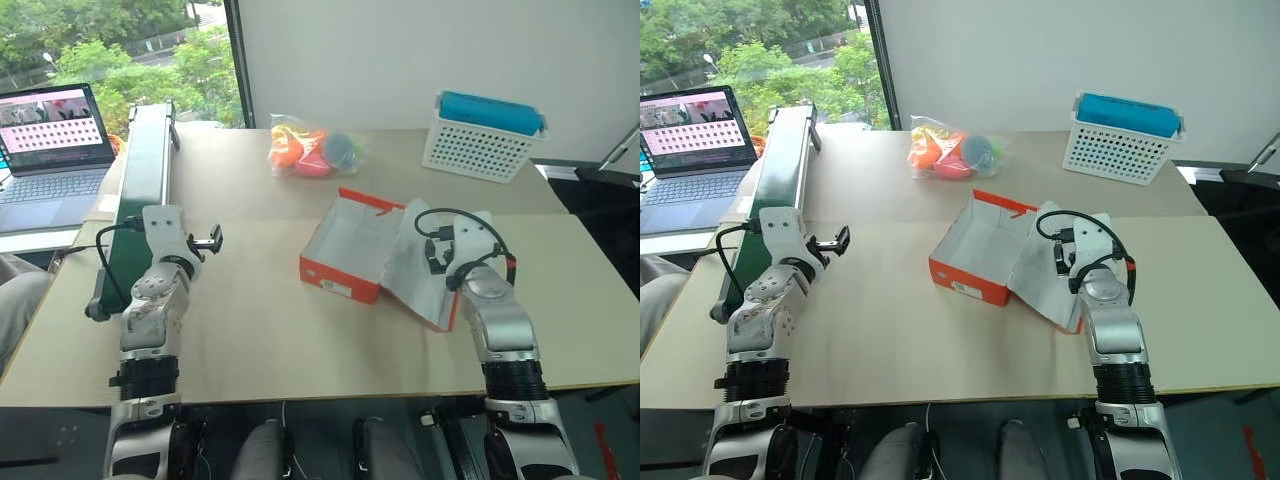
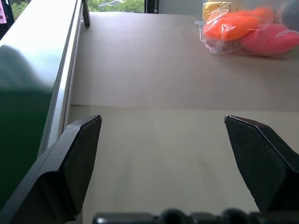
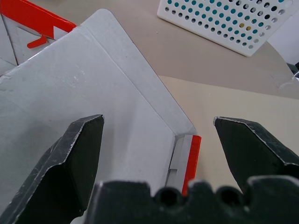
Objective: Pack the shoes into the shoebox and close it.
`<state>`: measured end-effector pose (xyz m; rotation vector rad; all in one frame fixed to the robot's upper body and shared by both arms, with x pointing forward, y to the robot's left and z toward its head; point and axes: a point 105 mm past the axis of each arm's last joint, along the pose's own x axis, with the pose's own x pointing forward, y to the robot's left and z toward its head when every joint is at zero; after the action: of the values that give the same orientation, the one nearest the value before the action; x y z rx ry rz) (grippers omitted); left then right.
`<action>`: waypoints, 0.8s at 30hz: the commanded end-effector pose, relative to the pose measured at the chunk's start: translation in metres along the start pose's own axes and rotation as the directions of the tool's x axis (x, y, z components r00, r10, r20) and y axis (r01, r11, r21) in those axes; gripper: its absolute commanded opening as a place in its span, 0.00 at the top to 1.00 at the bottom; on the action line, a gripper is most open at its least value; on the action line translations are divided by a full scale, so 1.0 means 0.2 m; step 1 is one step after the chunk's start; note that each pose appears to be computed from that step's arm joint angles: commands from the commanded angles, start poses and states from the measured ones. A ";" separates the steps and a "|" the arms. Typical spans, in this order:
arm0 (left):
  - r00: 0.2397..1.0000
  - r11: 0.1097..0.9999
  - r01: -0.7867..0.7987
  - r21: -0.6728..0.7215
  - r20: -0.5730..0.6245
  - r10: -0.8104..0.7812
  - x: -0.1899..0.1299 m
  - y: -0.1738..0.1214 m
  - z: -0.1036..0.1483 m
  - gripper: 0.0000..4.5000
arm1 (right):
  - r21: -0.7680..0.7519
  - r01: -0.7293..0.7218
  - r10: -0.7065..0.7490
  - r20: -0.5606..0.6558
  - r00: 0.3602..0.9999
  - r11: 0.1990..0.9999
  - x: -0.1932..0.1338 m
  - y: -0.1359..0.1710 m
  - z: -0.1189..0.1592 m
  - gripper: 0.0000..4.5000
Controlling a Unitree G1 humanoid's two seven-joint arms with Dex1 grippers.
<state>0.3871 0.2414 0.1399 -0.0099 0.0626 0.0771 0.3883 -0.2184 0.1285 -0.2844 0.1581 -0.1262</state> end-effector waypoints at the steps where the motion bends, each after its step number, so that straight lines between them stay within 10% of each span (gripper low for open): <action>1: 0.995 1.000 0.028 0.008 0.093 -0.029 0.02 -0.05 0.15 0.00 | 0.060 -0.060 0.046 0.201 0.978 0.996 -0.02 0.04 0.29 0.02; 5: 0.992 0.999 0.048 0.017 0.117 -0.049 0.05 -0.06 0.19 0.00 | 0.048 -0.496 0.420 0.464 0.780 0.867 -0.19 0.40 0.68 0.02; 12: 0.994 0.996 -0.091 0.001 0.057 0.091 0.04 0.14 0.07 0.00 | -0.259 -0.874 0.907 0.208 0.366 0.411 -0.53 0.73 0.44 0.02; 24: 0.976 0.975 -0.218 0.033 -0.017 0.219 -0.06 0.40 -0.02 0.00 | -0.196 -0.908 0.922 0.201 0.332 0.370 -0.54 0.76 0.42 0.02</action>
<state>0.3706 0.3150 0.1223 0.0112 0.1222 0.2884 0.3186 -0.0421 0.1668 -0.2368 0.0625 1.0769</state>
